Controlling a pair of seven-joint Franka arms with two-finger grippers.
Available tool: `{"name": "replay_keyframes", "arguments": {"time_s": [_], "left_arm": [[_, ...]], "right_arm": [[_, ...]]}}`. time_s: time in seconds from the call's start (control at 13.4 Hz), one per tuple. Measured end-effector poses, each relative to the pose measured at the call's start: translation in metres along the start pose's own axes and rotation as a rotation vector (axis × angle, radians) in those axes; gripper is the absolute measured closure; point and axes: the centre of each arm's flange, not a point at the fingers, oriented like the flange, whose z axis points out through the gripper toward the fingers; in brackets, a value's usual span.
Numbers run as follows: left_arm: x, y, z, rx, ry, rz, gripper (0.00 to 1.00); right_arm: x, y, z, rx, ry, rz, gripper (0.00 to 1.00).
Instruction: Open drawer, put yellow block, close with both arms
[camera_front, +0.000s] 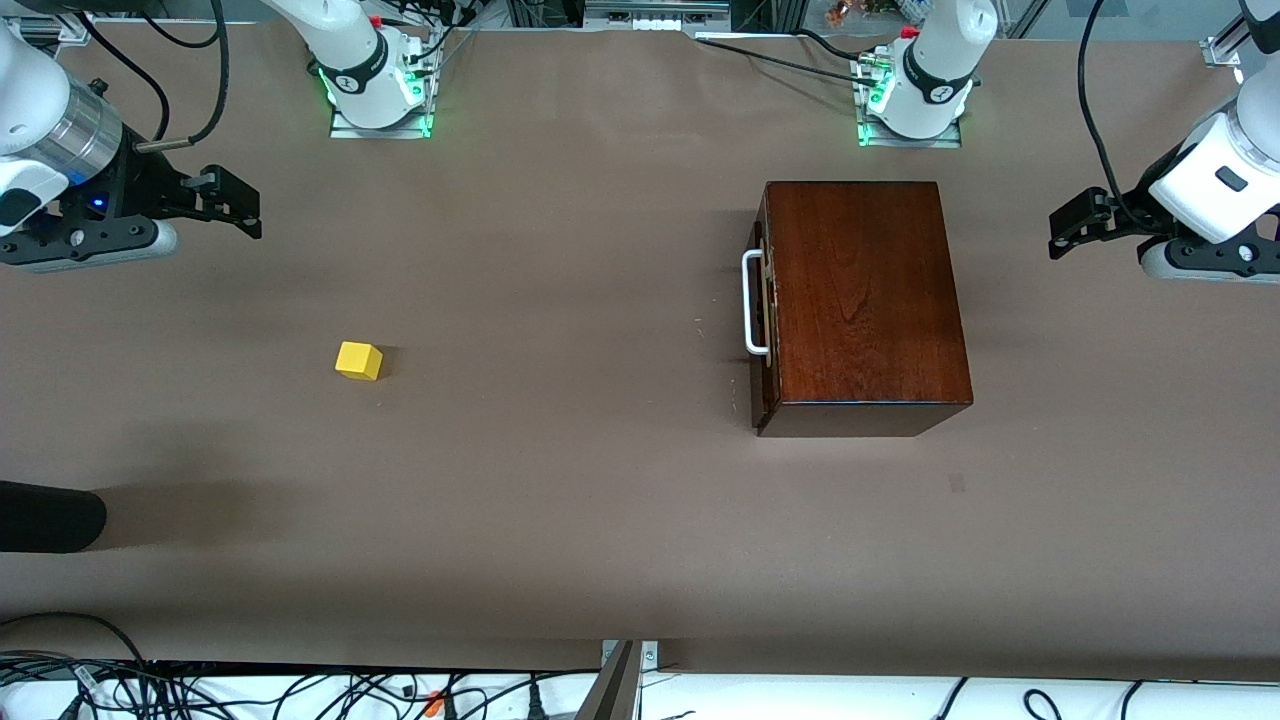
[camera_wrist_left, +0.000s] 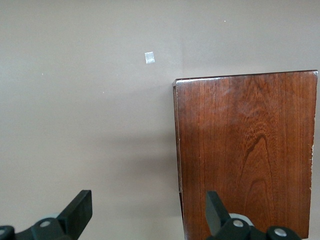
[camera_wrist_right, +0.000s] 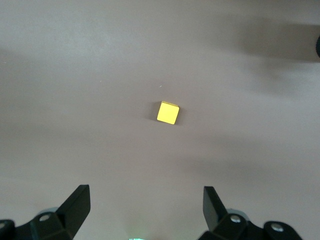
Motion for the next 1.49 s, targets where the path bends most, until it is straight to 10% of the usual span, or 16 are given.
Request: {"name": "replay_keyframes", "arguments": {"time_s": [1.04, 1.49], "left_arm": [[-0.005, 0.014, -0.013, -0.012, 0.005, -0.018, 0.0], [-0.034, 0.18, -0.023, -0.013, 0.027, -0.059, 0.0]], "right_arm": [[0.0, -0.002, 0.0, 0.0, 0.0, -0.004, 0.0], [0.0, -0.003, 0.0, 0.0, 0.0, -0.005, 0.0]]}}
